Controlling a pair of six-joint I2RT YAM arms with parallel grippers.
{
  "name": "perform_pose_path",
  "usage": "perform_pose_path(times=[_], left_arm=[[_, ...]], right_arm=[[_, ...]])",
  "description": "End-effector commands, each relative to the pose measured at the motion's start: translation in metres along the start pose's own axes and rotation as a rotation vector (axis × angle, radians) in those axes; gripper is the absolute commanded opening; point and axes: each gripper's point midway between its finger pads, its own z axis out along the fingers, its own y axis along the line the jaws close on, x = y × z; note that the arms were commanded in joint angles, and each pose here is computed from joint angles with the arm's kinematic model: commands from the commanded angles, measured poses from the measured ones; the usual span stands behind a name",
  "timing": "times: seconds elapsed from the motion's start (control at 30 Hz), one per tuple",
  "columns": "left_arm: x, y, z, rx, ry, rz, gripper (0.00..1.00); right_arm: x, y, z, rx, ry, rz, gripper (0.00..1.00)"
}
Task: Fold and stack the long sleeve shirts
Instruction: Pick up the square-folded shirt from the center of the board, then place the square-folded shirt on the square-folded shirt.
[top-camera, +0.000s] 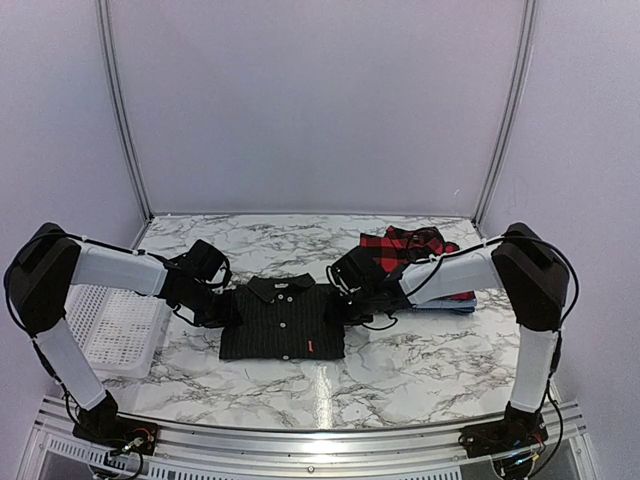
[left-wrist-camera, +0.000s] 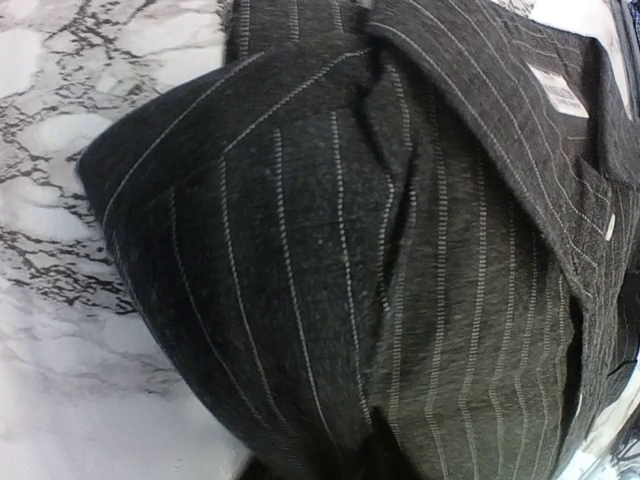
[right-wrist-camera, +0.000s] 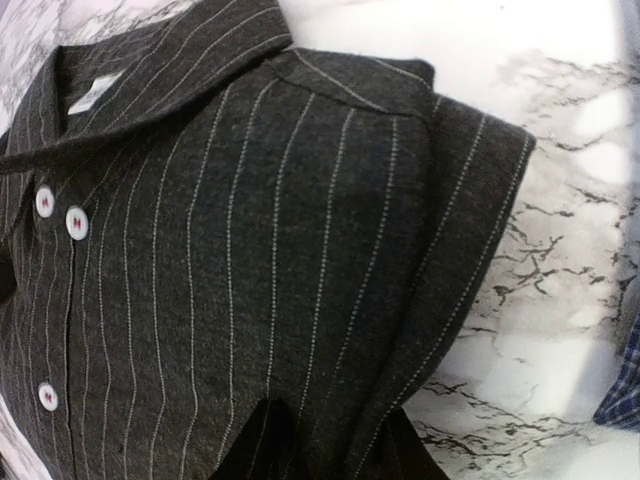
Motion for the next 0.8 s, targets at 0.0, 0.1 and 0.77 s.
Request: perform_pose_path(times=[0.0,0.1,0.77], left_arm=[[0.015,-0.002,0.003,0.018,0.05,-0.038,0.12],[0.007,-0.012,-0.008,0.047,0.018,-0.047,0.0],[-0.06,-0.094,-0.119,0.22,-0.25,0.018,0.0]], right_arm=[[-0.005,0.002,0.001,0.083,0.005,-0.052,0.16],[-0.013,0.007,-0.004,0.1,-0.008,-0.084,0.0],[-0.108,0.065,-0.093,0.072,-0.18,-0.272,0.0]])
